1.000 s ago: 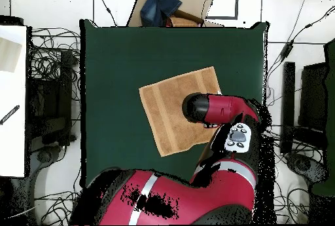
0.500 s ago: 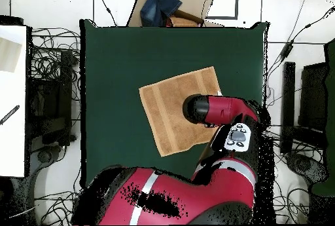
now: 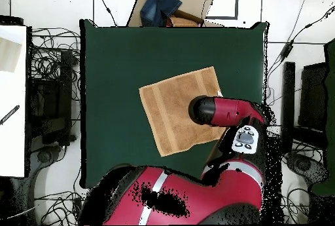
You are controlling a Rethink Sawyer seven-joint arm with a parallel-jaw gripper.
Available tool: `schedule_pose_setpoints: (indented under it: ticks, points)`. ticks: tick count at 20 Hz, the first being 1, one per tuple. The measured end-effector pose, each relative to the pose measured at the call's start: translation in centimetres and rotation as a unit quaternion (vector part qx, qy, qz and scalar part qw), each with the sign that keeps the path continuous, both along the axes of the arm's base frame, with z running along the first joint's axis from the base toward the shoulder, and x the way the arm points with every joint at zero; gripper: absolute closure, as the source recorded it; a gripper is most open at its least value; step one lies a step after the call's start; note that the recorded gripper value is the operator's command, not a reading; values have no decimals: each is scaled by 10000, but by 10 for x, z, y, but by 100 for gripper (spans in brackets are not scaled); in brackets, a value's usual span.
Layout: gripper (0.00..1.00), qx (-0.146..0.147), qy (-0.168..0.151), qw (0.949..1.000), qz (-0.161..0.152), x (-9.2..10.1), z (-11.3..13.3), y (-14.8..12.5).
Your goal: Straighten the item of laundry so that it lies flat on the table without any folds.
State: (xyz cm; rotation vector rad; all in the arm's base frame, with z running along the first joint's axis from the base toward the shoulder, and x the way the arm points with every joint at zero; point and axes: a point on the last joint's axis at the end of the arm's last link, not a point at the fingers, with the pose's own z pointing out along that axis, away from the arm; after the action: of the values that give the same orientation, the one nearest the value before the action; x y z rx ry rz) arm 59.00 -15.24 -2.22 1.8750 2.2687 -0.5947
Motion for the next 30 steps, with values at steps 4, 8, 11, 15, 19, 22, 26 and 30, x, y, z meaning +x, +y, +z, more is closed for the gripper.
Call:
schedule_pose_setpoints:
  ticks: [4,8,11,15,19,22,26,30]
  points:
    - [0,-1,-17,10000,-8,0,4,0]
    - [0,-5,-28,10000,-77,0,22,0]
    - [0,-12,-22,9999,-164,0,43,0]
    - [0,-20,-19,9996,-265,1,67,-1]
    - [0,-39,-77,9994,-325,5,82,-5]
    - [0,-42,-91,9992,-377,4,83,-12]
    - [0,-33,-57,9991,-412,0,76,-17]
    - [0,-13,24,9991,-414,-5,67,-16]
